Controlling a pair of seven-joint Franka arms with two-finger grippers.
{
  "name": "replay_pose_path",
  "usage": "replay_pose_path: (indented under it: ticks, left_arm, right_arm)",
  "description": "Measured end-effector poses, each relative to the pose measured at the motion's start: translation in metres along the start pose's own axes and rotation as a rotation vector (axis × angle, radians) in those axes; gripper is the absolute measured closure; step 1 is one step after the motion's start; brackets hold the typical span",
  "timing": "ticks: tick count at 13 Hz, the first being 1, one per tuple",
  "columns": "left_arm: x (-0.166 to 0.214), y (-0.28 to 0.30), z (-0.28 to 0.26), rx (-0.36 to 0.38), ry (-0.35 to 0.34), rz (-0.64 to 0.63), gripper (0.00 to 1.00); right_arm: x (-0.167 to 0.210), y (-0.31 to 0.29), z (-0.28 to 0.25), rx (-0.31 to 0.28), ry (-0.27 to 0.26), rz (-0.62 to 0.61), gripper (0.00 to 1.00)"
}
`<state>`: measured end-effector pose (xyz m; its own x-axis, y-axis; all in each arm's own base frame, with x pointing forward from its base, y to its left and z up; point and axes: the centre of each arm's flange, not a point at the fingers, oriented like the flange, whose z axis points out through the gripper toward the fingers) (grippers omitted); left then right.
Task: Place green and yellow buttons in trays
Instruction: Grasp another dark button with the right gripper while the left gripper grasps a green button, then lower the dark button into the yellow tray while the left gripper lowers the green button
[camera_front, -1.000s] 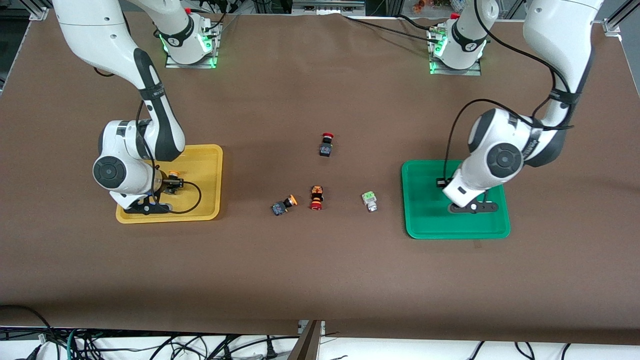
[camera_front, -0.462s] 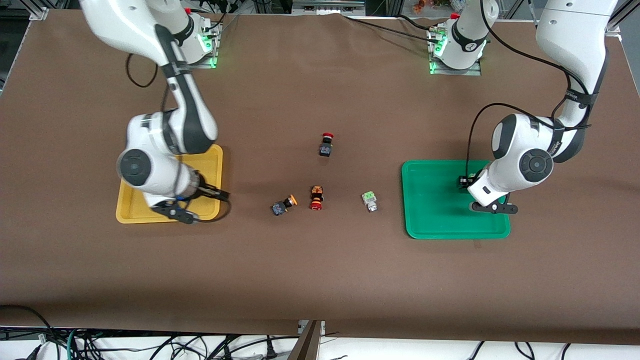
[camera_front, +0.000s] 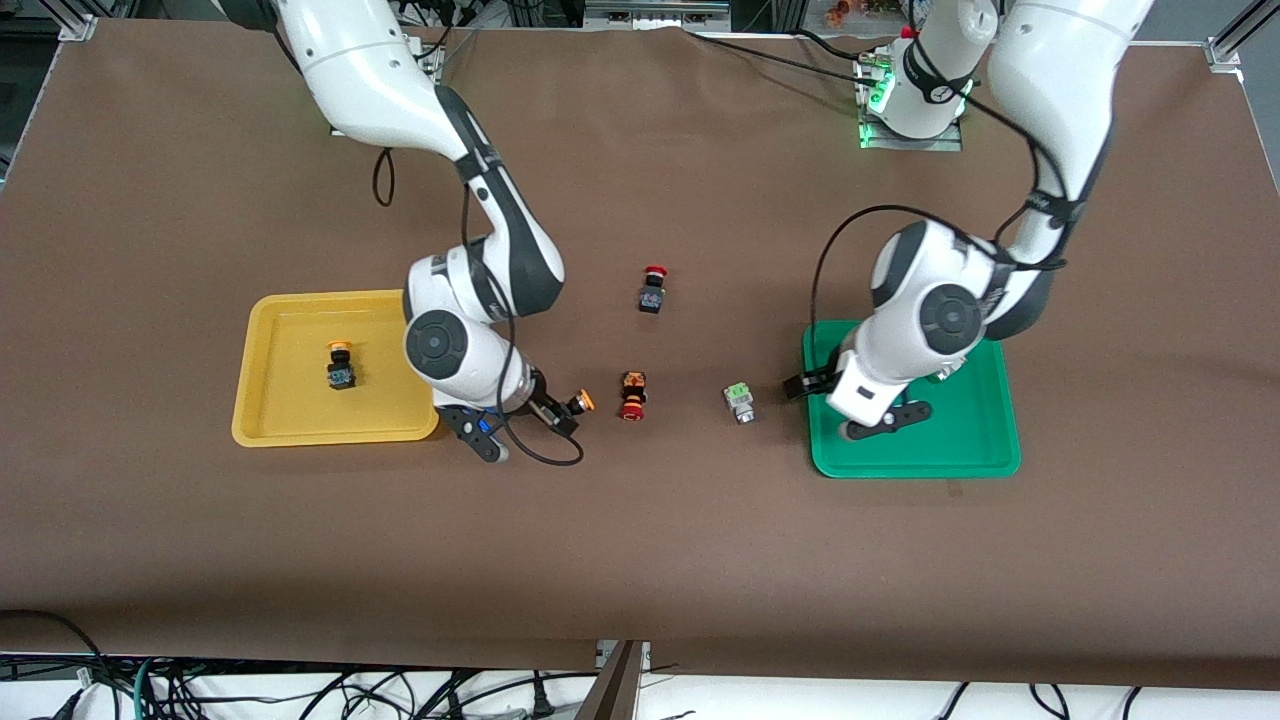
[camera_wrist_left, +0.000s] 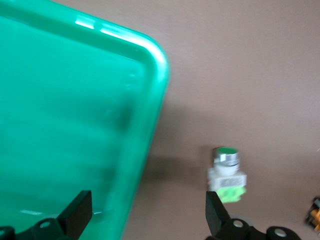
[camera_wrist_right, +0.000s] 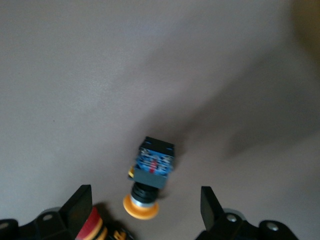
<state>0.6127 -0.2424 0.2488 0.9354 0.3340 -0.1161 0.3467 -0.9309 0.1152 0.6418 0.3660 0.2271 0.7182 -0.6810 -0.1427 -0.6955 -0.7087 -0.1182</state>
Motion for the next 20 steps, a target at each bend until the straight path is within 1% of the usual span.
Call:
replay_pose_path:
  ticks: [1, 3, 4, 5, 8, 9, 10, 12, 13, 14, 15, 16, 18, 19, 20]
  left_arm:
    - [0.001, 0.008, 0.017, -0.011, 0.019, -0.028, 0.0]
    - [0.005, 0.021, 0.046, -0.017, 0.032, -0.075, 0.0]
    - [0.005, 0.029, 0.053, -0.021, 0.036, -0.1, 0.0]
    - [0.004, 0.039, 0.055, -0.028, 0.039, -0.118, 0.0]
    - [-0.009, 0.065, 0.052, -0.04, 0.053, -0.134, 0.0]
    - [-0.013, 0.07, 0.053, -0.026, 0.066, -0.116, 0.0]
    - [-0.018, 0.074, 0.057, -0.004, 0.082, -0.089, 0.0]
    - [-0.029, 0.079, 0.073, 0.053, 0.122, -0.06, 0.0]
    - [-0.032, 0.08, 0.082, 0.076, 0.139, -0.055, 0.0]
    - [-0.033, 0.079, 0.087, 0.089, 0.146, -0.049, 0.07]
    - [-0.032, 0.078, 0.089, 0.092, 0.147, -0.05, 0.07]
    - [-0.031, 0.078, 0.087, 0.09, 0.15, -0.052, 0.16]
    - [-0.027, 0.079, 0.082, 0.092, 0.151, -0.058, 0.41]
    - [-0.027, 0.08, 0.079, 0.101, 0.147, -0.059, 0.53]
    - [-0.027, 0.082, 0.073, 0.104, 0.146, -0.059, 0.65]
  right_arm:
    - [-0.001, -0.001, 0.014, 0.015, 0.011, 0.027, 0.04]
    - [0.0, 0.0, 0.036, 0.031, 0.026, 0.05, 0.04]
    - [-0.001, 0.0, 0.042, 0.029, 0.026, 0.052, 0.05]
    - [-0.002, 0.001, 0.045, 0.025, 0.024, 0.052, 0.1]
    - [-0.002, 0.001, 0.043, 0.024, 0.023, 0.046, 0.49]
    - [-0.001, 0.001, 0.043, 0.02, 0.02, 0.038, 0.59]
    - [-0.001, 0.002, 0.042, 0.009, 0.015, 0.027, 0.59]
    - [0.008, 0.006, 0.034, -0.036, -0.009, -0.014, 0.59]
    - [0.017, 0.01, 0.019, -0.063, -0.03, -0.059, 0.59]
    - [0.034, 0.019, -0.005, -0.102, -0.058, -0.135, 0.59]
    - [0.058, 0.035, -0.033, -0.139, -0.085, -0.225, 0.59]
    - [0.085, 0.055, -0.061, -0.158, -0.092, -0.311, 0.59]
    - [0.133, 0.115, -0.096, -0.181, -0.099, -0.47, 0.59]
    - [0.15, 0.148, -0.097, -0.18, -0.098, -0.526, 0.59]
    - [0.161, 0.18, -0.086, -0.173, -0.085, -0.565, 0.59]
